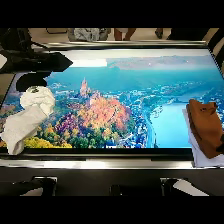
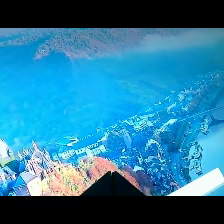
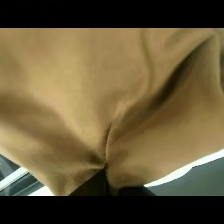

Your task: Fold the shirts.

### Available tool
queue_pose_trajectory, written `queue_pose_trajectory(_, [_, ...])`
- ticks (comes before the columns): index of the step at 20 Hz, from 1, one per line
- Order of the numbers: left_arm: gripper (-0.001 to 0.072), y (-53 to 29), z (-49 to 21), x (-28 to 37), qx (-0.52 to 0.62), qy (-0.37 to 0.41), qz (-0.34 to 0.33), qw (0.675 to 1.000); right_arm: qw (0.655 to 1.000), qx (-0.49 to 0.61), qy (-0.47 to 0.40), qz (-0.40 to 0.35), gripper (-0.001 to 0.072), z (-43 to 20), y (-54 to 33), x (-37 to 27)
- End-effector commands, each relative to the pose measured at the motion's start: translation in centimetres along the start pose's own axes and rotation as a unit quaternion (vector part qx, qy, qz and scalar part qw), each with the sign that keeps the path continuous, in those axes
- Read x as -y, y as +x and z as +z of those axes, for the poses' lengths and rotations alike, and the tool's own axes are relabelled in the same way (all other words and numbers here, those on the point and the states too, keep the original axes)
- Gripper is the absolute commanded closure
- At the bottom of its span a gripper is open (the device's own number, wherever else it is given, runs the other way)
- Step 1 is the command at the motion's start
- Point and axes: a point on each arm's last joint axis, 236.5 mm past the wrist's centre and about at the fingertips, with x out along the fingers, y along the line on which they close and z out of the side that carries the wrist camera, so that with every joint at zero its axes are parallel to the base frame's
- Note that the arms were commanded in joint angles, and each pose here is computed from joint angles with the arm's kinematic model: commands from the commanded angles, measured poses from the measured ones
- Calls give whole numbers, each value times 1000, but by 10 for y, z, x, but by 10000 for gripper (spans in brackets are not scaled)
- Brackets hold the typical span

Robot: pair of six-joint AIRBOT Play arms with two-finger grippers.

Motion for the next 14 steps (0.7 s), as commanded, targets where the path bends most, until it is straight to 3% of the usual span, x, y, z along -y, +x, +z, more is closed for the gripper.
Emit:
queue_pose_trajectory(1, [679, -1, 1, 0, 1, -1, 0, 1000, 999, -21, 5, -28, 581, -14, 19, 14])
queue_pose_trajectory(2, [679, -1, 1, 0, 1, -1, 0, 1000, 999, -21, 5, -31, 577, -15, 18, 15])
queue_pose_trajectory(4, [679, -3, 4, 1, 6, 1, 0, 1000, 999, -2, -4, -37, 384, -7, 8, 17])
queue_pose_trajectory(6, [680, -14, 19, 4, 25, 13, 4, 1000, 995, 59, -52, -61, 18, 23, -35, 23])
queue_pose_trajectory(8, [680, -35, 44, -2, 58, 36, 30, 997, 969, 212, -73, -103, -2, 85, -125, 24])
queue_pose_trajectory(10, [682, -59, 69, -22, 86, 77, 95, 989, 889, 417, -128, -143, 0, 145, -253, -11])
queue_pose_trajectory(12, [682, -74, 79, -66, 90, 75, 199, 973, 784, 553, -234, -157, 4, 162, -352, -101])
queue_pose_trajectory(13, [682, -74, 69, -93, 69, 62, 248, 964, 749, 579, -289, -141, 32, 157, -369, -158])
queue_pose_trajectory(14, [682, -67, 51, -116, 28, 45, 282, 958, 736, 577, -337, -112, 60, 148, -361, -212])
